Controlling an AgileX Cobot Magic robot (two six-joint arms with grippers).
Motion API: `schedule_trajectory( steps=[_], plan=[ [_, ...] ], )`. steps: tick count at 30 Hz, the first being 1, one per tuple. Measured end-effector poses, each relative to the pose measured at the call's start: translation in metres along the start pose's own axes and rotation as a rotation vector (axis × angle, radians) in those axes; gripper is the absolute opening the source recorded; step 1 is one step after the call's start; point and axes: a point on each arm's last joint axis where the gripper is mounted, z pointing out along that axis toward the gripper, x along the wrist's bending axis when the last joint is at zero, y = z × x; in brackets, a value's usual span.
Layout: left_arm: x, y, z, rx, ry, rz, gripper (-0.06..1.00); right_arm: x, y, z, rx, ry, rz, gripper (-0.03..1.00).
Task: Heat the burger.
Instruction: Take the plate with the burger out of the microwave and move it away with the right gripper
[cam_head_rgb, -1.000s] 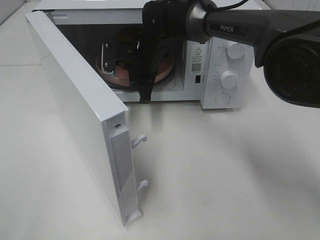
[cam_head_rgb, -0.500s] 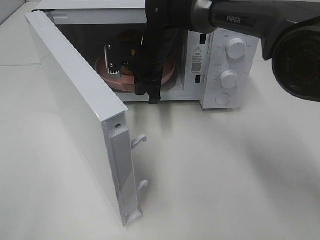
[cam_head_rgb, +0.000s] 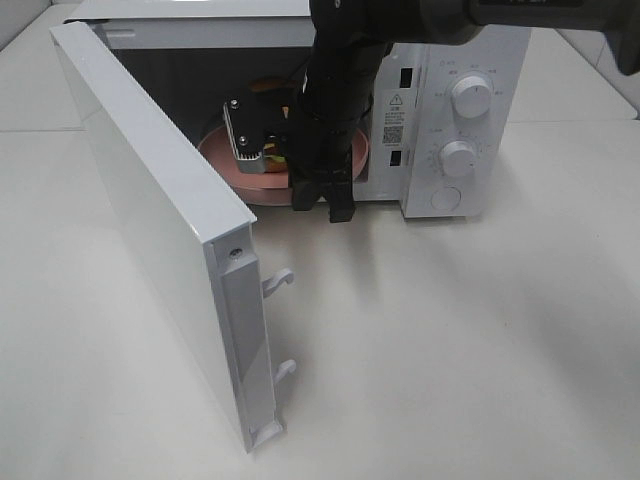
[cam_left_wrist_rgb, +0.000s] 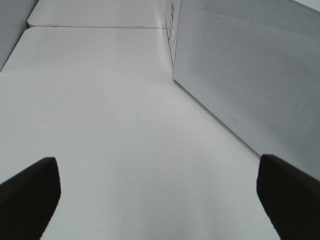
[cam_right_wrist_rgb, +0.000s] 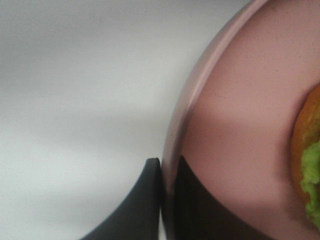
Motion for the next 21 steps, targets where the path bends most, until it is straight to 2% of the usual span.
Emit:
schedule_trajectory(
  steps=[8,21],
  plan=[
    [0.000,0.000,0.000,0.000,0.000,0.000,0.99,0.014,0.000,-0.011,-0.008,-0.028,-0.009,0.04],
    [0.000,0.000,0.000,0.000,0.000,0.000,0.99,0.041,-0.009,-0.034,-0.038,-0.156,-0.045,0.04]
  ],
)
